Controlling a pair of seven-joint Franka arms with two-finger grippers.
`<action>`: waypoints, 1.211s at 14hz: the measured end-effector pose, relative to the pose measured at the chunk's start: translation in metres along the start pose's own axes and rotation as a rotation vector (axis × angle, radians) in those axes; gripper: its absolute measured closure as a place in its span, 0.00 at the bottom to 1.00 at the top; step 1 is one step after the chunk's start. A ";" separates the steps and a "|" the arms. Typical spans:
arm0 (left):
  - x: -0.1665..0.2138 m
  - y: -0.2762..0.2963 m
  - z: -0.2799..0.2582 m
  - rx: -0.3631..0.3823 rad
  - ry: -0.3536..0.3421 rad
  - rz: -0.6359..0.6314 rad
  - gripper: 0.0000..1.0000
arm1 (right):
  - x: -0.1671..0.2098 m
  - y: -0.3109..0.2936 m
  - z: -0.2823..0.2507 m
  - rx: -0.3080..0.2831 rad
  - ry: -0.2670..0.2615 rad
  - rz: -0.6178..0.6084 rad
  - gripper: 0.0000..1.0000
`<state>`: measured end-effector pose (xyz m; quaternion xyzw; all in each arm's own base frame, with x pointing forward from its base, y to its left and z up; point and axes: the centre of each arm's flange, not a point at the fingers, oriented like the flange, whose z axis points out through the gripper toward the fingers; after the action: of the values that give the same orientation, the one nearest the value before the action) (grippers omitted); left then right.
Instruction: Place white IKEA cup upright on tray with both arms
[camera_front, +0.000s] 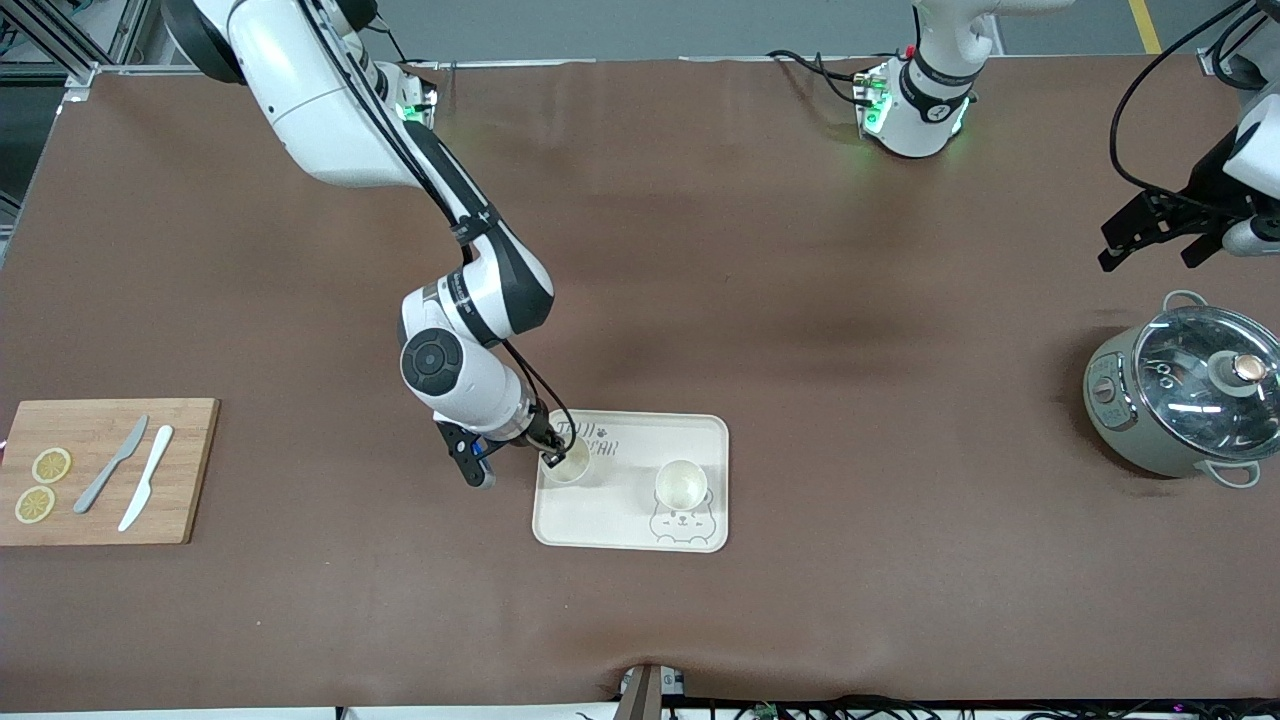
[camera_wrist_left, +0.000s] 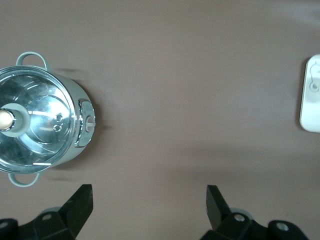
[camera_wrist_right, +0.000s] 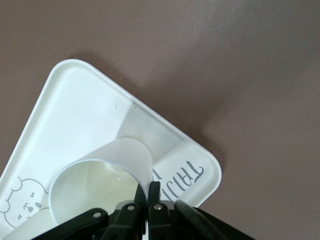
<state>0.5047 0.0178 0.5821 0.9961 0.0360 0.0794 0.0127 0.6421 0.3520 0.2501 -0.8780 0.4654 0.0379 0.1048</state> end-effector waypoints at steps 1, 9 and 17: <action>0.002 0.001 0.002 0.000 0.006 -0.007 0.00 | 0.000 0.000 0.000 0.000 0.000 0.000 0.97; 0.005 0.006 0.007 0.001 0.007 -0.004 0.00 | -0.001 0.001 0.002 -0.003 -0.001 -0.001 0.97; 0.005 0.005 0.007 0.001 0.008 -0.005 0.00 | -0.001 0.000 0.003 -0.004 -0.001 -0.002 0.95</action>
<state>0.5113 0.0126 0.5760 0.9957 0.0386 0.0836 0.0123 0.6410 0.3535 0.2476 -0.8787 0.4645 0.0390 0.1034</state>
